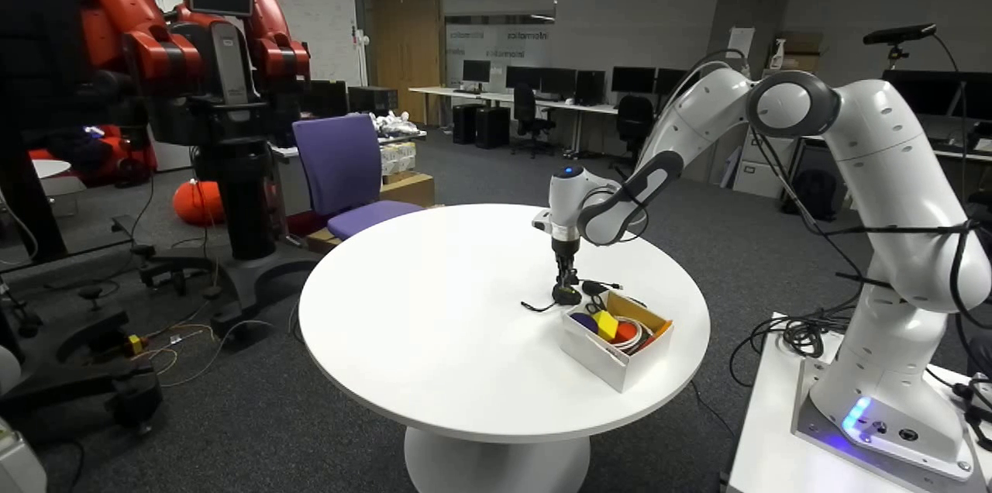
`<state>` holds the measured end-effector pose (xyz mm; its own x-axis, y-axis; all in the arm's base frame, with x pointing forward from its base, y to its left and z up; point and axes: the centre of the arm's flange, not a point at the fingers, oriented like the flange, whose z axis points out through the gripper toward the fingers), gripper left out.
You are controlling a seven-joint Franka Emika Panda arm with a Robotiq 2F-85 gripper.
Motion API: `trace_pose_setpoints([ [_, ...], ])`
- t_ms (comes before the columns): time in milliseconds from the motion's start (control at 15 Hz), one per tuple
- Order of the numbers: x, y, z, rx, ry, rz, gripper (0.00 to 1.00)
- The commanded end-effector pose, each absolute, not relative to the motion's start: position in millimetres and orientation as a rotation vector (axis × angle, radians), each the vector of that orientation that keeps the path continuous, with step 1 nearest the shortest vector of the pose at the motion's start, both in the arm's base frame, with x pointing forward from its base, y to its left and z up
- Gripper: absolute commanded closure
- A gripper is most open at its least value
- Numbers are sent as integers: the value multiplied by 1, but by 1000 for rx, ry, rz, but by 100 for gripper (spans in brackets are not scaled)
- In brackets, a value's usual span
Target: Pick up the objects on the table and place them in the box
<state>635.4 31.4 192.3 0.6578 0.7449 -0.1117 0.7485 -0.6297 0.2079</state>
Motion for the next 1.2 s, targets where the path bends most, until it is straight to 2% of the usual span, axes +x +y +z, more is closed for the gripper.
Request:
trace_pose_setpoints([
  [0, 598, 24, 253, 2690, 1104, 18, 92],
  [400, 549, 32, 304, 2816, 917, -16, 92],
  [800, 503, 73, 295, 3082, 562, -291, 92],
  [1133, 491, 99, 280, 3339, 266, -222, 92],
])
